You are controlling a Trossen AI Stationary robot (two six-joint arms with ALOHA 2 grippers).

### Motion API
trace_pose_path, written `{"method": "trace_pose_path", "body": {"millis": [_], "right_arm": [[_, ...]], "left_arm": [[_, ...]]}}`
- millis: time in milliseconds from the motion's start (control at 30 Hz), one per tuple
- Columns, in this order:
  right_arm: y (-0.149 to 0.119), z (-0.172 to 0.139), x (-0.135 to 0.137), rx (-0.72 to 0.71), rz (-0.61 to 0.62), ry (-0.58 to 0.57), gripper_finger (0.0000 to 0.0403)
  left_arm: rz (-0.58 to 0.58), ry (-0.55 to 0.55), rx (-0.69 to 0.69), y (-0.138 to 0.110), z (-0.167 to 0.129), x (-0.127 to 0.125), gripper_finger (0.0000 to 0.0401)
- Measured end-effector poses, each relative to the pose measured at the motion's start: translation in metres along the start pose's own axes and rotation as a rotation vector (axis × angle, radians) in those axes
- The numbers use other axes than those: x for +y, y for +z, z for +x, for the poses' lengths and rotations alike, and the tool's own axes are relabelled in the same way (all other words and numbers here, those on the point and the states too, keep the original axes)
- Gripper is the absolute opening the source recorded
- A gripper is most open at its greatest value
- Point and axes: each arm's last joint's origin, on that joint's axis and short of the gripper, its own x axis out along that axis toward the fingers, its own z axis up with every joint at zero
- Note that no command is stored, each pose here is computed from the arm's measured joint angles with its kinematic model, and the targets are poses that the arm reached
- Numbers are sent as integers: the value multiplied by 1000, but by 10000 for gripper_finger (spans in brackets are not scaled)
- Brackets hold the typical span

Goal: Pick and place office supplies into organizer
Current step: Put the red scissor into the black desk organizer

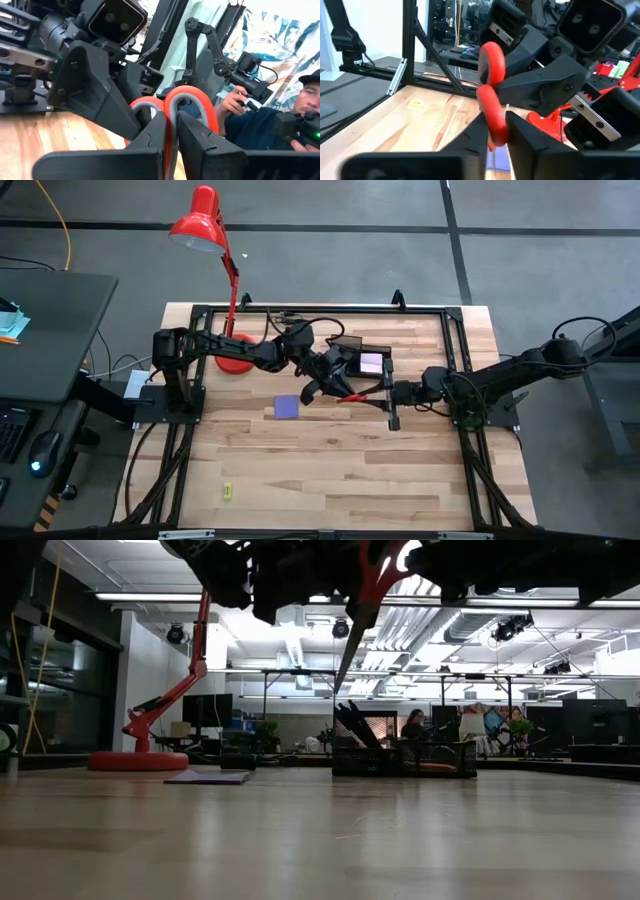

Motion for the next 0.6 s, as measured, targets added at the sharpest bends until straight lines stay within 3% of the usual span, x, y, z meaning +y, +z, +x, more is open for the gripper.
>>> {"method": "trace_pose_path", "body": {"millis": [100, 267, 367, 600], "right_arm": [[0, 0, 0, 0, -7, 2, 14], [0, 0, 0, 1, 16, -1, 39], [-1, 0, 0, 4, 17, 0, 34], [-3, 0, 0, 31, 26, -17, 15]], "left_arm": [[-3, -3, 3, 0, 0, 0, 17], [-8, 5, 4, -1, 0, 0, 17], [-11, 21, 3, 0, -1, 2, 23], [-65, 83, 23, -1, -17, 15, 105]]}}
